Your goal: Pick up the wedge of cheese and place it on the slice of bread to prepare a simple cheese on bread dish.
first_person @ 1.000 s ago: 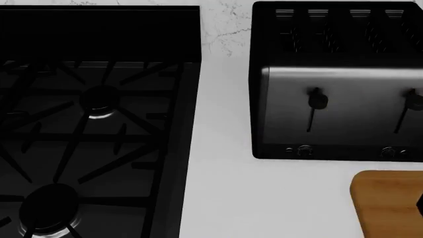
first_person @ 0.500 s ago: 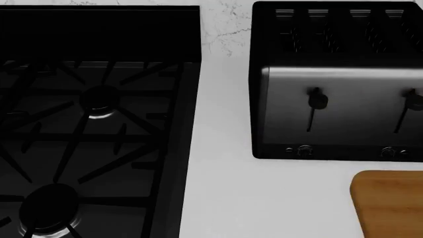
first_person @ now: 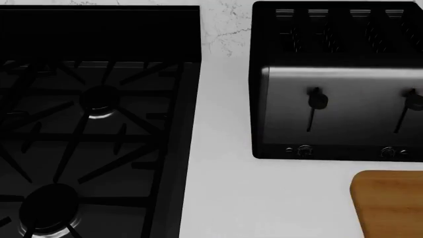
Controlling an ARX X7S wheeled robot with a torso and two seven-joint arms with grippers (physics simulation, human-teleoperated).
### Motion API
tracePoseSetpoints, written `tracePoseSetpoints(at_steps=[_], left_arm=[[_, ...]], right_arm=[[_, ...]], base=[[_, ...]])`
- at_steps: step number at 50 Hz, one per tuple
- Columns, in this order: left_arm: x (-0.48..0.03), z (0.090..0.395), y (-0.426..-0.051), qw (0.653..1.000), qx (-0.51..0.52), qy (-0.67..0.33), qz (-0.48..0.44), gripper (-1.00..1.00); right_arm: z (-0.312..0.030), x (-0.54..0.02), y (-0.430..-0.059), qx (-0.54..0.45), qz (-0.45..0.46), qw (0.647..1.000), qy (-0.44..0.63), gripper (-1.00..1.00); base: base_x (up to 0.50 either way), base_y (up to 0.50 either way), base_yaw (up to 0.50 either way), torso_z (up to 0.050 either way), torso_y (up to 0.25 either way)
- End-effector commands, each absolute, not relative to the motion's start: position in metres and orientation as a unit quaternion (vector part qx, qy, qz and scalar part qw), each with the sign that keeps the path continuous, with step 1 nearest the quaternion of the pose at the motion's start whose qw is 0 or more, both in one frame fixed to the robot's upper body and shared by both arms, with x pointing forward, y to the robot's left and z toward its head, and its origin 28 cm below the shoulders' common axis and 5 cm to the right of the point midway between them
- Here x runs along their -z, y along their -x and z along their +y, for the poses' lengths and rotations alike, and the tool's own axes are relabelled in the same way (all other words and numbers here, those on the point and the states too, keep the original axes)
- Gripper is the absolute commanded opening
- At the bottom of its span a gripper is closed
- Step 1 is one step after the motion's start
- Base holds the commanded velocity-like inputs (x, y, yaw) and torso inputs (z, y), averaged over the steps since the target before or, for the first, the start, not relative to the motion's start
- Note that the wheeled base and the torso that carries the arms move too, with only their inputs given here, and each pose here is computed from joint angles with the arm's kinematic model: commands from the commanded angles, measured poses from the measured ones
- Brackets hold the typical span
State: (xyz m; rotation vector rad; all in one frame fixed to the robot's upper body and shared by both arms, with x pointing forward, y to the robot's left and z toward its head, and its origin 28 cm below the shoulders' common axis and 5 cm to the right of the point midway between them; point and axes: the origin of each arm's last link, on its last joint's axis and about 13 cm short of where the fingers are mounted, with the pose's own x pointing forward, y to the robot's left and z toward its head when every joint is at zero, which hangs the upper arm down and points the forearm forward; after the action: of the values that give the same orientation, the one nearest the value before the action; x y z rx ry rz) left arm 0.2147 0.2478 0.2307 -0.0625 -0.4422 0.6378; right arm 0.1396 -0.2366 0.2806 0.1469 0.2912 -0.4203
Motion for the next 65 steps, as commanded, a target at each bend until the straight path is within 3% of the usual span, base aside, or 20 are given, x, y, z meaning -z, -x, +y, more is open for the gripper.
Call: tracePoseSetpoints(at_steps=[1,43,65], left_arm=[[-0.231,0.248,-0.214,0.925,-0.311,0.033,-0.217,1.00],[-0.231,0.247,-0.214,0.925,-0.311,0.031,-0.216,1.00],[-0.231,0.248,-0.214,0.925,-0.311,0.029,-0.216,1.00]], right_arm=[[-0.239,-0.282,-0.148,0.204,0.162,0.964,-0.061,-1.00],[-0.247,-0.258,-0.181,0.198,0.205,0.957,-0.060,-1.00],[-0.249,-0.238,-0.178,0.198,0.220,0.952,-0.072,-1.00]], base=[[0.00,0.00,0.00,0.000,0.000],[0.00,0.00,0.00,0.000,0.000],[0.00,0.00,0.00,0.000,0.000]])
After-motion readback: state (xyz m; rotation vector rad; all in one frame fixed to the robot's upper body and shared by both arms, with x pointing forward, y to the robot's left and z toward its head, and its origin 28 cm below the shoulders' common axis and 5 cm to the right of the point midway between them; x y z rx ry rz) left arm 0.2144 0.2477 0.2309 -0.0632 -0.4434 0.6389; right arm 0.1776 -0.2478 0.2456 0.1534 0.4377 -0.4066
